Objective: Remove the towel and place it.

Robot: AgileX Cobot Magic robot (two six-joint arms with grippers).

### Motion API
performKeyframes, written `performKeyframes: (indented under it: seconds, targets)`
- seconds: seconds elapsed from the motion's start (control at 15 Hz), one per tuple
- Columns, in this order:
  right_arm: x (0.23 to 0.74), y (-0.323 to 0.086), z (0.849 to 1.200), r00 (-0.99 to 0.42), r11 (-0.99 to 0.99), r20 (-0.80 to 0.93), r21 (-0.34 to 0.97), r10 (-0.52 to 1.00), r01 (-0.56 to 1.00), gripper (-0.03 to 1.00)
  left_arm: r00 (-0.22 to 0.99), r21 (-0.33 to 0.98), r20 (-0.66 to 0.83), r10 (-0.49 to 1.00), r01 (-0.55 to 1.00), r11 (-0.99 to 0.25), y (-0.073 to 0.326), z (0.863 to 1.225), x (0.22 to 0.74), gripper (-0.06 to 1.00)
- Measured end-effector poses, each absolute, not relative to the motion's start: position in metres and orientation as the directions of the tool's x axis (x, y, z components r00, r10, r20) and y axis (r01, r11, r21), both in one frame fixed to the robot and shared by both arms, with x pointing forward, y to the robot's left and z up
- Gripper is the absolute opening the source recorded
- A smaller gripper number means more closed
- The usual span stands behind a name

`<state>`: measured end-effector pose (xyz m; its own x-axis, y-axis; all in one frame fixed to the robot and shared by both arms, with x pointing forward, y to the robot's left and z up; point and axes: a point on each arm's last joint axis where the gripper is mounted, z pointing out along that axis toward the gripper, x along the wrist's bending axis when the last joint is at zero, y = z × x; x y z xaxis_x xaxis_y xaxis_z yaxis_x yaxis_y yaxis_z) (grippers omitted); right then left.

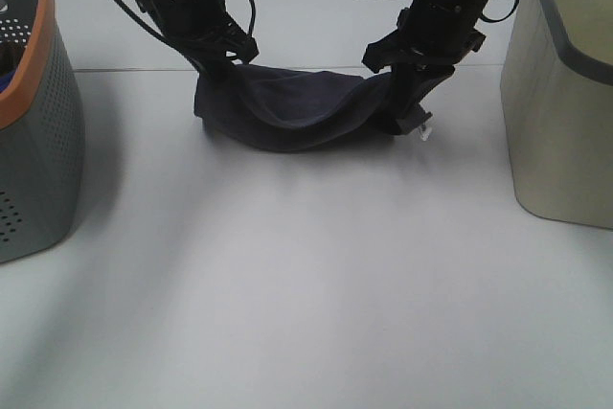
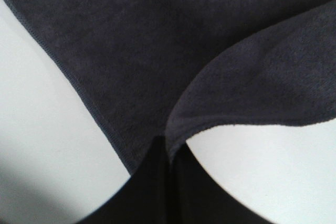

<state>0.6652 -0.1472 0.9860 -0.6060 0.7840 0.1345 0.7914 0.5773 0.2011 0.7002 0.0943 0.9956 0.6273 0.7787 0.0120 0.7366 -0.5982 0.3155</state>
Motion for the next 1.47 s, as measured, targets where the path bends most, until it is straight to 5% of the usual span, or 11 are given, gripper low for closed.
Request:
performKeyframes:
  seconds: [0.2,1.07,1.2,1.33,1.4,1.47]
  targets:
    - [0.664,-0.149,0.986,-0.611,0.586,0.127,0.183,0.782,0.789,0.02,0.615,0.231,-0.097,0.783,0.779,-0.583,0.093,0.968,0.686,0.0]
    - [0.605,-0.163,0.916,-0.547,0.59,0.271,-0.111,0.792,0.8,0.03,0.609,-0.078,-0.165,0.776,0.776,-0.626,0.126,0.924,0.613,0.0]
    - [0.603,-0.16,0.918,-0.514,0.562,0.3,-0.103,0.804,0.82,0.13,0.609,-0.079,-0.165,0.776,0.776,-0.626,0.127,0.926,0.61,0.0]
    - [0.602,-0.159,0.927,-0.498,0.545,0.312,-0.083,0.809,0.834,0.35,0.61,-0.083,-0.164,0.776,0.775,-0.627,0.129,0.929,0.605,0.08]
    - [0.601,-0.157,0.935,-0.466,0.509,0.302,-0.078,0.831,0.857,0.52,0.607,-0.081,-0.163,0.778,0.778,-0.623,0.129,0.931,0.605,0.25]
    - [0.599,-0.156,0.941,-0.464,0.501,0.283,-0.074,0.84,0.862,0.59,0.597,-0.083,-0.164,0.786,0.785,-0.614,0.129,0.931,0.604,0.41]
